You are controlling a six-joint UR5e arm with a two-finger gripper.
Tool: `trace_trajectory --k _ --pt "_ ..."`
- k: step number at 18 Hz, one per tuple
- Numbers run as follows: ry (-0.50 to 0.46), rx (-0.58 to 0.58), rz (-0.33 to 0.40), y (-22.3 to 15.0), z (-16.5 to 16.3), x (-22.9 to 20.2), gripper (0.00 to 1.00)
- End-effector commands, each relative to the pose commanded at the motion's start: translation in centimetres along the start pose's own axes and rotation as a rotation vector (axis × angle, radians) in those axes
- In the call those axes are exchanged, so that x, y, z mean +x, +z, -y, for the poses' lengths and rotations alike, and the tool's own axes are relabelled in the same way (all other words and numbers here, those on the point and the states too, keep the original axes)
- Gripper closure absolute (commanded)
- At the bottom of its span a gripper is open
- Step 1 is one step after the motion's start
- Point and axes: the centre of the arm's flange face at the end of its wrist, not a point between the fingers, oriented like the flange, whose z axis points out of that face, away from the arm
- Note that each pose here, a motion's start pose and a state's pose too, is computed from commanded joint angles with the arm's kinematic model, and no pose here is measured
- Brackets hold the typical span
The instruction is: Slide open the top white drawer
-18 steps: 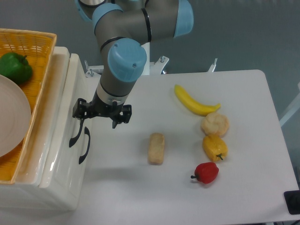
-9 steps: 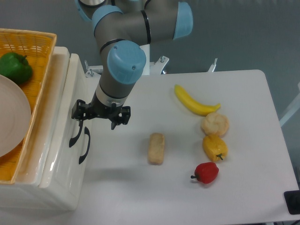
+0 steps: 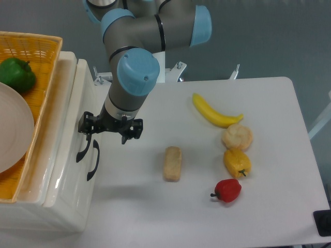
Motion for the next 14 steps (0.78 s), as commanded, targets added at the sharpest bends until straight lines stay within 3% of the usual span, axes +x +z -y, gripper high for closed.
trace_trajectory --k 14 --pt "-0.003 -0.018 0.004 0.95 -0.07 -0.24 0.00"
